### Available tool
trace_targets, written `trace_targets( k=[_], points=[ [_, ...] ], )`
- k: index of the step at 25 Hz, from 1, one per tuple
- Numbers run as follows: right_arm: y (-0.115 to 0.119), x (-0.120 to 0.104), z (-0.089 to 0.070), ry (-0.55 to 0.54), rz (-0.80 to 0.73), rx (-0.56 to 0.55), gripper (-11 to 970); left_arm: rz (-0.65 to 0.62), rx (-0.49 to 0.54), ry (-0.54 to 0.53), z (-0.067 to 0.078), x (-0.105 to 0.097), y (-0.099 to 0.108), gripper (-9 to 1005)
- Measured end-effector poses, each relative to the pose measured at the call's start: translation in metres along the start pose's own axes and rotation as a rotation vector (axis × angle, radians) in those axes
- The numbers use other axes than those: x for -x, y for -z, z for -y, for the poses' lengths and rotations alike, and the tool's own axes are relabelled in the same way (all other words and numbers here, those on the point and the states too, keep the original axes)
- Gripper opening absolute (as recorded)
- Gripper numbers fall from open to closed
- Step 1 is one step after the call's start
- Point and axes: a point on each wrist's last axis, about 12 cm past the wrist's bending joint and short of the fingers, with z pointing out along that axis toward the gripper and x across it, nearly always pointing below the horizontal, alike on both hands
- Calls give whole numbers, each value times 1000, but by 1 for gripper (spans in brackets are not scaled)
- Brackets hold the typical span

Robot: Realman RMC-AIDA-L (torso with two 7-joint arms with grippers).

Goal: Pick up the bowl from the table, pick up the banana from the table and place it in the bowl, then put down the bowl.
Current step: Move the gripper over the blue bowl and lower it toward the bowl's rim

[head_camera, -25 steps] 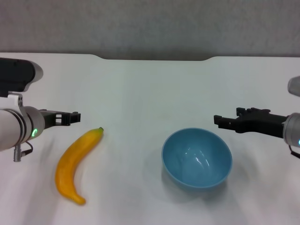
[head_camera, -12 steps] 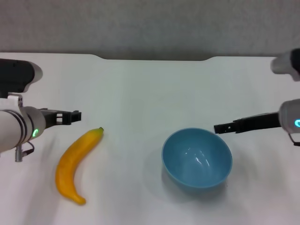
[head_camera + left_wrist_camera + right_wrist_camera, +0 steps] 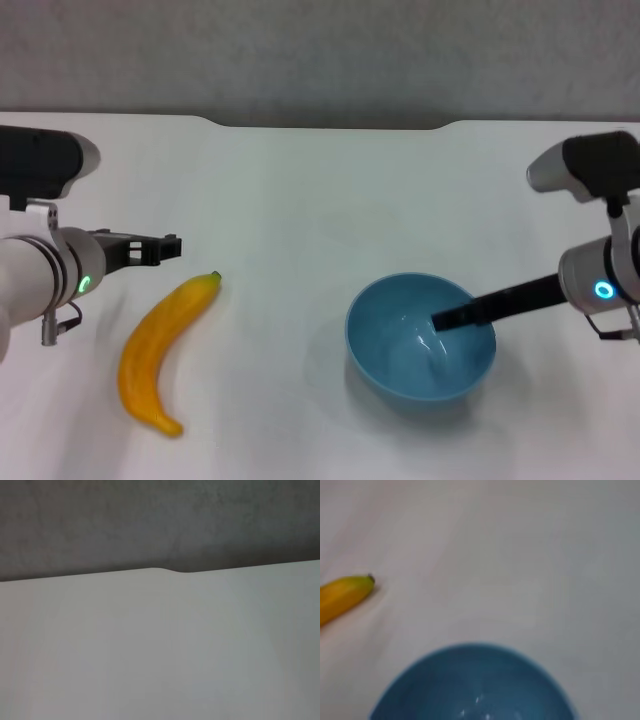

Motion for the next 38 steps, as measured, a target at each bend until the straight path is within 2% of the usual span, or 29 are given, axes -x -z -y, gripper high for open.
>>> trace_targets(
  k=[12,19,24,32,38],
  points=[
    [-3,-7,-1,-2,-39,9,819,4,10,-1,-2,0,0,837],
    [-7,-11,1,18,-99,-26,813,11,22,7,-8,2,1,831],
    [-8,-11,1,45,-114,-51,565,12,36,31,-14,1,1,827],
    [-4,-6,3,55,-73,-65,319,17,36,34,-15,1,1,820],
    [-5,-7,4,70,-73,-78,216,16,34,33,-14,0,1,815]
  ],
)
